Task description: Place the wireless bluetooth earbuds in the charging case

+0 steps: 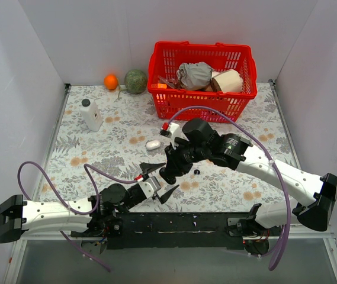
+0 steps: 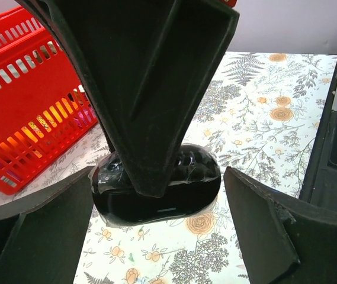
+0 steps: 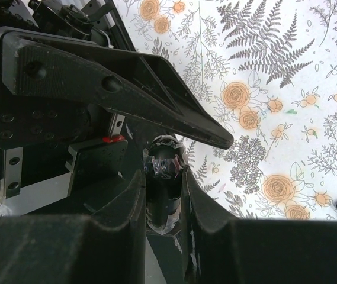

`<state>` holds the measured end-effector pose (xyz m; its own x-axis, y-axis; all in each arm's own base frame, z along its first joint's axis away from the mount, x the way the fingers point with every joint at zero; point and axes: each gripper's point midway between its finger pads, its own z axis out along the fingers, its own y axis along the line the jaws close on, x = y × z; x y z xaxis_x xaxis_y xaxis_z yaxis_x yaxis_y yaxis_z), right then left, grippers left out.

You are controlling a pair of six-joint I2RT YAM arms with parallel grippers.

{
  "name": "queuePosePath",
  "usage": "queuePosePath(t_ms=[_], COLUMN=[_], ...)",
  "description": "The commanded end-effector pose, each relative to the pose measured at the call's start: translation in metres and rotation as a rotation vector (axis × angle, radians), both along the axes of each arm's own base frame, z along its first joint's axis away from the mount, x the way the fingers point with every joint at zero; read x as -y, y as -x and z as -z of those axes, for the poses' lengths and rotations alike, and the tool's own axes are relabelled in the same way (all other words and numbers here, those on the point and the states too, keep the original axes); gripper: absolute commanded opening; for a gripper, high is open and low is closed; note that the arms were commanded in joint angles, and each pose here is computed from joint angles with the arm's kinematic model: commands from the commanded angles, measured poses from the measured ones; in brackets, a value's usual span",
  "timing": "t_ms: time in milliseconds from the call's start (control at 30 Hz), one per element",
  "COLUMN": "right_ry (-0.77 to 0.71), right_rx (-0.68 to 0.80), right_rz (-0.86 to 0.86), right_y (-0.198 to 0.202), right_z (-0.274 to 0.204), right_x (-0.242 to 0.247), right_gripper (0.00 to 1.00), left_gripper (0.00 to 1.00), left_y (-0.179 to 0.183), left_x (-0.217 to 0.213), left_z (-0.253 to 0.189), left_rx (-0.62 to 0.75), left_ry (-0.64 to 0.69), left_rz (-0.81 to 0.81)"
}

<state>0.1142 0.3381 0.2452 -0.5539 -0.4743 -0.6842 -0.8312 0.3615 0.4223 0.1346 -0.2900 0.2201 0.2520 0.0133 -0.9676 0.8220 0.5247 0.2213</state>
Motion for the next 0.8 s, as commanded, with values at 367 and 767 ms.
queuePosePath(t_ms=[367,767], right_ry=[-0.05,-0.056], right_rx=[0.007,0.001], right_rz=[-0.015,-0.004], right_y=[0.003,0.003], right_z=[-0.011,-0.008], right_x=[-0.003,-0.004], right_gripper=[0.01,0.01], left_gripper=[0.62,0.0], left_y=[0.004,0.003], left_x=[0.007,0.004], left_z=[-0.011,-0.01], left_rx=[0.001,-0.005], left_ry=[0.04,0.042], left_rz=[0.027,0.016])
